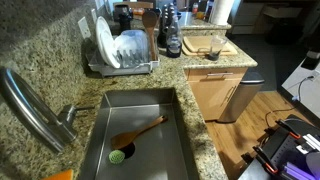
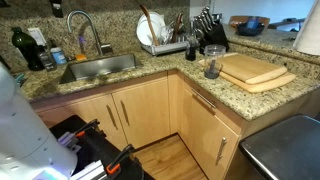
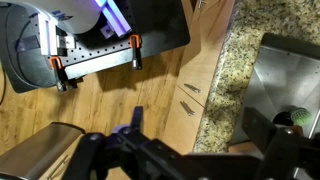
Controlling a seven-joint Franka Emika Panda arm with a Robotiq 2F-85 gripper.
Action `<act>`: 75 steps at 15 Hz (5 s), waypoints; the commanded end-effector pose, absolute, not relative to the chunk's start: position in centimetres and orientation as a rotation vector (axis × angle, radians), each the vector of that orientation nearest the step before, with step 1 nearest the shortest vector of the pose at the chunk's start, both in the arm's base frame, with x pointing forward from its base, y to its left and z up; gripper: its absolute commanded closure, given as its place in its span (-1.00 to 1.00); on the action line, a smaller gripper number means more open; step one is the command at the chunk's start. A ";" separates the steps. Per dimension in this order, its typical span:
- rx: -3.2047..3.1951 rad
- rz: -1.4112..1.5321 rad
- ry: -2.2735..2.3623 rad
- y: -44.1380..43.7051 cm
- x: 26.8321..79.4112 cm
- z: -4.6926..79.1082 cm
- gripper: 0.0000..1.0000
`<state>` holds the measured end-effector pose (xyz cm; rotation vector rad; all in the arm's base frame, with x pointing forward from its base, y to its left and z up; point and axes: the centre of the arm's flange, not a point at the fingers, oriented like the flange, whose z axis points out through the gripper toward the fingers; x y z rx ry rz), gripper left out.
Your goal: Move the dish soap closer to the sink
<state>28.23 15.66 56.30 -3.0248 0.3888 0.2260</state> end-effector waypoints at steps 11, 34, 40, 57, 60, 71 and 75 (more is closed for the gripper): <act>-2.793 0.457 0.564 5.0 32.3 59.7 -1.00; -2.190 0.769 1.439 -10.5 48.2 50.6 -1.00; -1.772 0.959 1.441 -9.6 58.5 55.6 -1.00; -0.844 0.645 1.740 -17.6 72.8 42.3 -1.00; -0.836 0.643 1.766 -17.7 71.2 40.6 -1.00; -0.770 0.581 1.901 -13.4 74.0 31.8 -1.00; -0.818 0.482 1.834 -11.8 74.6 31.4 -1.00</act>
